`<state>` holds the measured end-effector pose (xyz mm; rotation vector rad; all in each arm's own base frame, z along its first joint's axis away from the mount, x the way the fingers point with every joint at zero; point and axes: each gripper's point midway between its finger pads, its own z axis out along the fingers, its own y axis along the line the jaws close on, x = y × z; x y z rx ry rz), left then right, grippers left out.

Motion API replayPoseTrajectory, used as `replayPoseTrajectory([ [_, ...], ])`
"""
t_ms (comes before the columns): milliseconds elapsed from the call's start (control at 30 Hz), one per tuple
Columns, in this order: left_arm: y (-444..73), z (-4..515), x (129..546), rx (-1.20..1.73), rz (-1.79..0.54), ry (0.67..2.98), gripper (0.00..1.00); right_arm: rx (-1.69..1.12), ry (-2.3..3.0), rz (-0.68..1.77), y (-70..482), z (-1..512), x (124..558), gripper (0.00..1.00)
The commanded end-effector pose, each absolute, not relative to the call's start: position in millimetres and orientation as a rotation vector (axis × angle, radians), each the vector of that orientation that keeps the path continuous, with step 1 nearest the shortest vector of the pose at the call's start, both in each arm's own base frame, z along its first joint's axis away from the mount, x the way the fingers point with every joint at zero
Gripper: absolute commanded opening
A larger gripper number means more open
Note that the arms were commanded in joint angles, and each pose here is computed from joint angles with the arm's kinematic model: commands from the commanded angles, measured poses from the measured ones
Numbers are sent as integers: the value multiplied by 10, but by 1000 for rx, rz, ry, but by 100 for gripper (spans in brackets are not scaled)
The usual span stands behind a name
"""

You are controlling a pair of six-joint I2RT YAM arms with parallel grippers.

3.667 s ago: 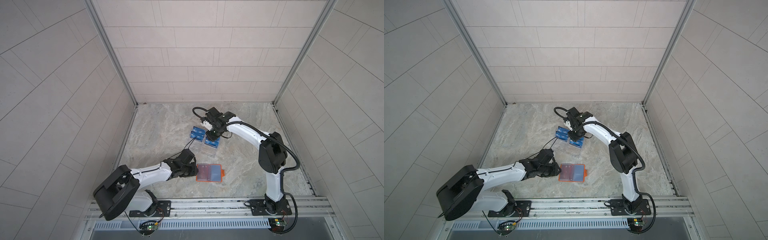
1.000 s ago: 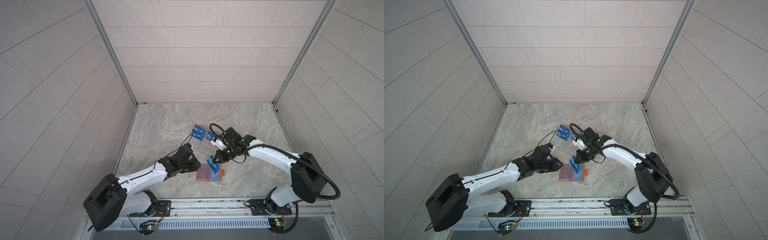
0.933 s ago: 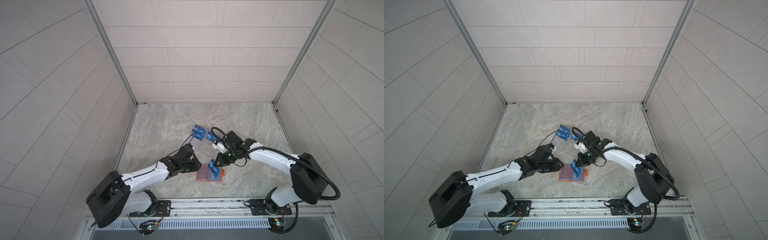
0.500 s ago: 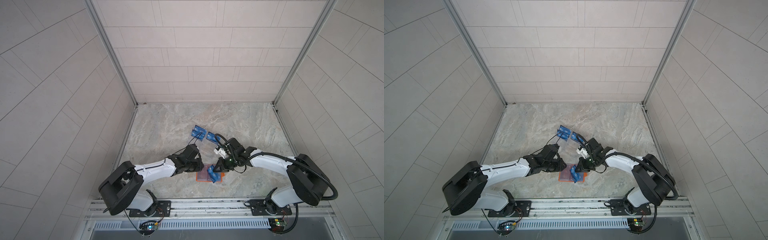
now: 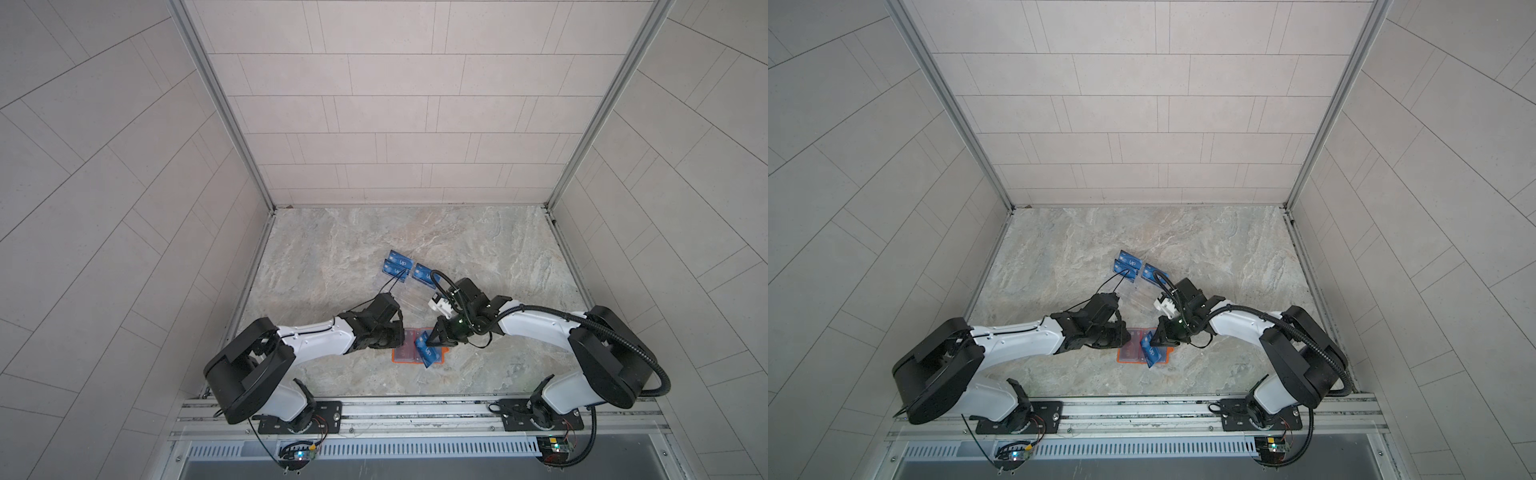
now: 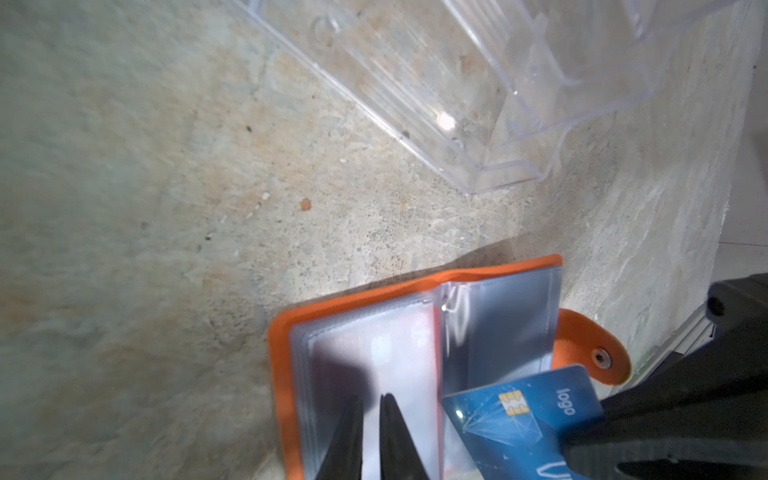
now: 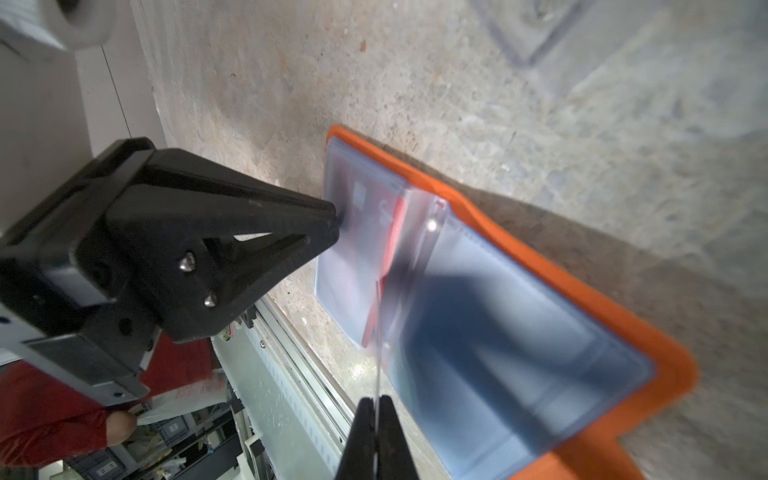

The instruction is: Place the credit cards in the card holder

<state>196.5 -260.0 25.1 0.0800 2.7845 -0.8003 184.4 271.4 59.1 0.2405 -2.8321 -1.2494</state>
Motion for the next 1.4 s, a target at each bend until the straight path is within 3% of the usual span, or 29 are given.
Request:
replayPoseTrajectory([
  [0,-2520,183,1913,74,-759,2802,15,215,-2829,-1209,2697,507,1827,0],
  [600,-2529,165,1895,70,-775,2800,16,157,-2853,-1083,2602,404,1820,0],
  [1367,-2511,154,1877,55,-785,2798,16,128,-2852,-1112,2718,399,1965,0],
])
